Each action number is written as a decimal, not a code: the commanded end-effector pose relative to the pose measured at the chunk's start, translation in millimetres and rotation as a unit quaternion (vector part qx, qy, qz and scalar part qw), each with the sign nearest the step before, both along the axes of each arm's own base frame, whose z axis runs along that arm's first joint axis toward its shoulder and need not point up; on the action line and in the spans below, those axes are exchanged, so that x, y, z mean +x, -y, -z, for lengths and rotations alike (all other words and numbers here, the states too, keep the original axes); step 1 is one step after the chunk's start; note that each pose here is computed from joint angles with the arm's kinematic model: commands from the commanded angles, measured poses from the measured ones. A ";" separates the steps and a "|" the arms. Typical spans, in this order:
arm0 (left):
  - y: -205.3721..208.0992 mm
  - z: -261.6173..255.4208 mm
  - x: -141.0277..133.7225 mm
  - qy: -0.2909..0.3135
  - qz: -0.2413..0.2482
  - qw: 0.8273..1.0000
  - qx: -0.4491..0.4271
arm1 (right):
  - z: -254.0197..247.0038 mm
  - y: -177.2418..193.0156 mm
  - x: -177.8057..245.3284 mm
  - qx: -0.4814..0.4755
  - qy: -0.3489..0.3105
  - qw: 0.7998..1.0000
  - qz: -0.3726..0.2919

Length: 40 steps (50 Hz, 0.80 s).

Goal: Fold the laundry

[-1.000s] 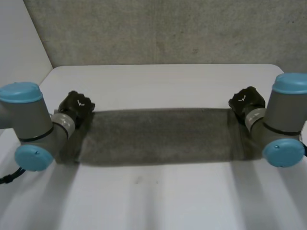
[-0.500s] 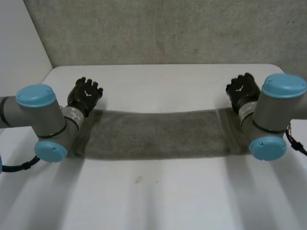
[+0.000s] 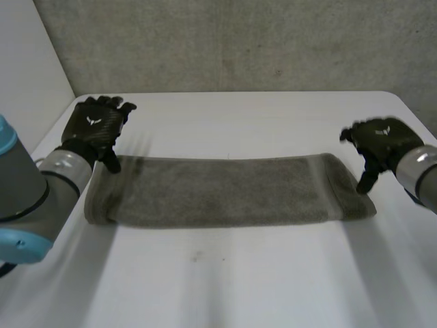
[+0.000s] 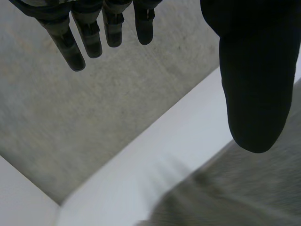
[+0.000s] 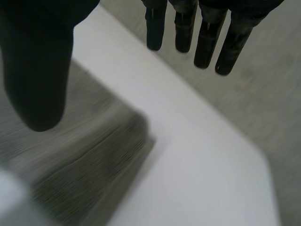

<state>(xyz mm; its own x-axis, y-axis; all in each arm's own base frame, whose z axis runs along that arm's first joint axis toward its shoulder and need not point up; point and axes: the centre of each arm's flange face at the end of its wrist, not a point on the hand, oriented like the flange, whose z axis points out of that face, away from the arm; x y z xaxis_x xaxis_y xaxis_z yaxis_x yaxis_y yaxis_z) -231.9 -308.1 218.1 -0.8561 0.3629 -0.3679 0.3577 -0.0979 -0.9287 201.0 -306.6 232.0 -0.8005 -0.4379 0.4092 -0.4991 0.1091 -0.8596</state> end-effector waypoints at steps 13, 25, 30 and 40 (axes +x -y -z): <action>-19.9 22.3 6.3 -0.113 -0.005 0.993 0.040 | 76.4 7.5 -31.3 0.095 0.033 0.995 0.005; -21.0 25.4 9.8 -0.112 -0.010 0.993 0.044 | 105.6 18.4 -35.4 0.085 -0.001 0.996 0.001; -21.9 26.8 9.5 -0.111 -0.010 0.993 0.047 | 110.0 23.1 -36.9 0.076 -0.001 0.997 0.003; -22.6 27.4 9.6 -0.111 -0.010 0.993 0.046 | 102.6 50.0 -78.0 0.024 -0.099 0.990 0.098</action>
